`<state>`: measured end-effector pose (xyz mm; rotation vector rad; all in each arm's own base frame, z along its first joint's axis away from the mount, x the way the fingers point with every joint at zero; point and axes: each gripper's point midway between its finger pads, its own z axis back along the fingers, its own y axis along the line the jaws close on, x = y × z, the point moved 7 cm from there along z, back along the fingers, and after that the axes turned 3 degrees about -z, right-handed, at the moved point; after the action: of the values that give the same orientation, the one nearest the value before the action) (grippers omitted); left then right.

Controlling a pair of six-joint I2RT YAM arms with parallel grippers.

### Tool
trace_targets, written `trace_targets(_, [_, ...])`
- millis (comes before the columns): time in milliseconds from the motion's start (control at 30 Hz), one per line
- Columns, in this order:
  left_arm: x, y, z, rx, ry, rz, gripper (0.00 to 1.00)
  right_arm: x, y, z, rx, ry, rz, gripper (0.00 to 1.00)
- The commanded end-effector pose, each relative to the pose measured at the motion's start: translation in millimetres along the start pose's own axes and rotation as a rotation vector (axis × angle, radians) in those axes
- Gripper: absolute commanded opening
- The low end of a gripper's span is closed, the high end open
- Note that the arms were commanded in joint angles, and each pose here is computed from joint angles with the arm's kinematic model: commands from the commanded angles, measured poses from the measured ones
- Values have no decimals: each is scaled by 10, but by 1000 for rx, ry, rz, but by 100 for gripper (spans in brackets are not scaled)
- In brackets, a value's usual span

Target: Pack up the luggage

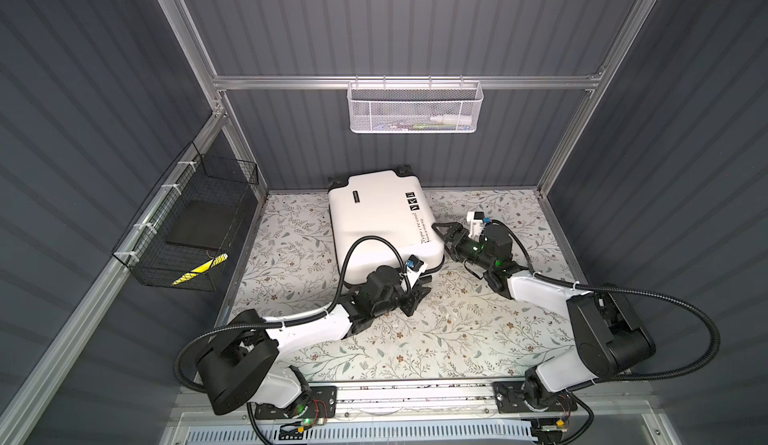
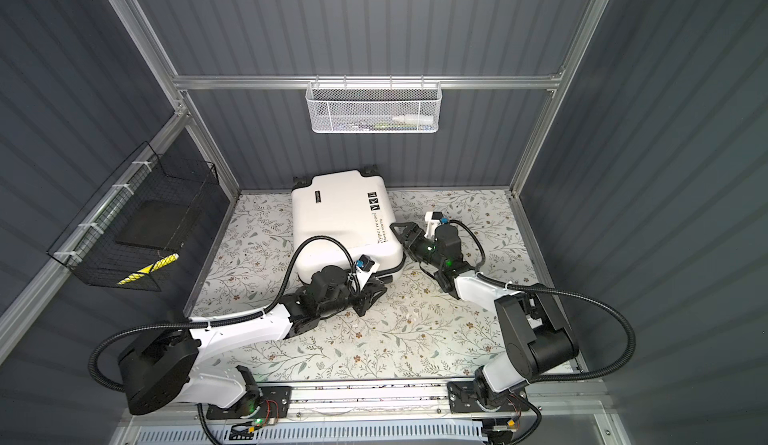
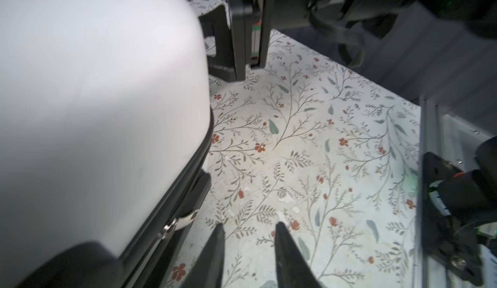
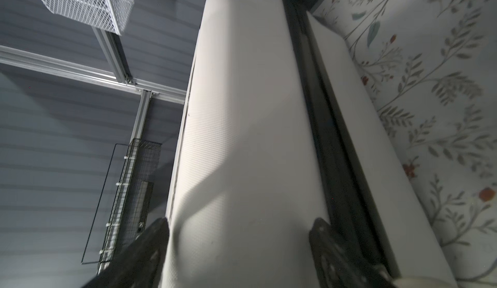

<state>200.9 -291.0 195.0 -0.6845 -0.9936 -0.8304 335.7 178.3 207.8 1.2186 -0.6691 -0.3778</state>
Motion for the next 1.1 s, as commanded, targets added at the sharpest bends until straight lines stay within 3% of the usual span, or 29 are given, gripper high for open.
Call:
trace_targets(0, [148, -2, 166, 21, -20, -33, 42, -41, 57, 122, 35, 69, -17, 84])
trace_targets(233, [377, 35, 594, 128, -71, -3, 59, 76, 18, 354, 42, 35, -21, 85])
trace_targets(433, [528, 178, 1000, 316, -166, 157, 78, 70, -77, 483, 9, 47, -7, 85])
trace_targets(600, [557, 318, 1279, 495, -172, 285, 89, 44, -115, 539, -34, 73, 36, 85])
trace_targets(700, [602, 376, 1418, 581, -172, 304, 99, 45, -102, 554, -46, 85, 61, 85])
trace_targets(833, [733, 549, 1553, 666, -155, 329, 100, 58, -69, 547, -44, 103, 77, 85])
trace_targets(1067, [924, 1355, 1621, 672, -70, 527, 100, 113, -6, 479, -28, 122, 90, 86])
